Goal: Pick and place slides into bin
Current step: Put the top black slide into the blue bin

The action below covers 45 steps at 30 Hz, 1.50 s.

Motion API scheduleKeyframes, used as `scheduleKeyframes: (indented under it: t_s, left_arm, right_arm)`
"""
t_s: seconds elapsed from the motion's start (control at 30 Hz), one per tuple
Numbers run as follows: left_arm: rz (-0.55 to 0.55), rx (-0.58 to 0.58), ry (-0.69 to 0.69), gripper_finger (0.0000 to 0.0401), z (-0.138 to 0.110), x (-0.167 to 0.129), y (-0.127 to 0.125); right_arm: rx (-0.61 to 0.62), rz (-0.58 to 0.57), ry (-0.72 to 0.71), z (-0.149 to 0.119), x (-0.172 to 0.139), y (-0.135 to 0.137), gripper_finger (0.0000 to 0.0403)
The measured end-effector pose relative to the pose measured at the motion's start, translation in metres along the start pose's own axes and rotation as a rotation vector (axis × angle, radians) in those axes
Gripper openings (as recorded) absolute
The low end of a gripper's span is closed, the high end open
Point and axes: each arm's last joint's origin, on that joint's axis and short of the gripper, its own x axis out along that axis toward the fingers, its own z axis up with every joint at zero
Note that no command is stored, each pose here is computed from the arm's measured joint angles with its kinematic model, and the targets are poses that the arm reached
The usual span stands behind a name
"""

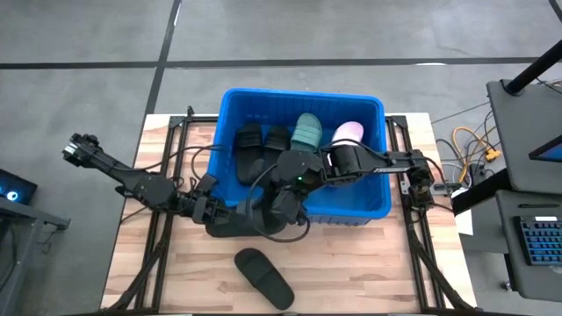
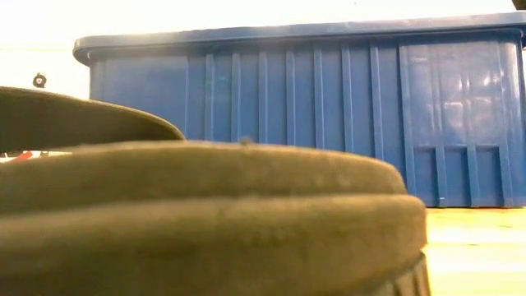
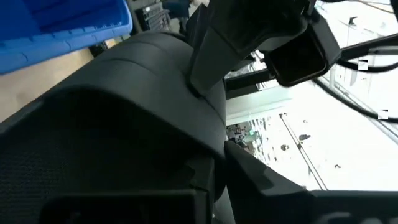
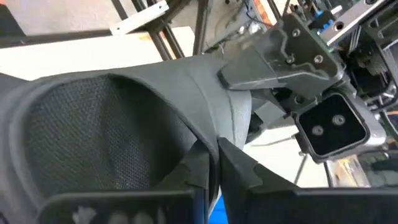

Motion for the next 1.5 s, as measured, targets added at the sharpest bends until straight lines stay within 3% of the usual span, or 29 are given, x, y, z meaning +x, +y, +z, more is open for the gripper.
scheduleKeyframes:
  t_s: [0.27, 0.53, 0.73, 0.9, 1.07, 1.3, 1.5]
  left_arm:
    - [0.019, 0.093, -0.109, 0.0061, 0.005, 0.000, 0.000]
    - [0.007, 0.251, -0.274, 0.0144, 0.018, -0.006, -0.008]
    - [0.021, 0.548, -0.365, 0.0188, 0.029, -0.013, -0.015]
    - [0.082, 0.787, -0.561, 0.0194, 0.040, -0.026, -0.027]
    - [0.200, 0.984, -0.663, 0.0194, 0.047, -0.040, -0.034]
    - [0.363, 1.075, -0.762, 0.0194, 0.054, -0.057, -0.038]
    - [0.457, 1.099, -0.804, 0.0194, 0.057, -0.064, -0.038]
  right_arm:
    - [0.017, -0.069, 0.044, -0.009, -0.015, -0.011, 0.0010]
    - [0.057, -0.084, 0.104, -0.017, -0.054, -0.017, 0.0010]
    - [0.106, -0.073, 0.157, -0.021, -0.078, -0.016, 0.0009]
    - [0.128, -0.102, 0.172, -0.025, -0.097, -0.019, 0.0009]
    - [0.211, -0.179, 0.133, -0.031, -0.131, -0.028, 0.0009]
    - [0.307, -0.220, -0.017, -0.030, -0.185, -0.029, 0.0009]
    - [0.318, -0.342, -0.101, -0.022, -0.227, -0.025, 0.0009]
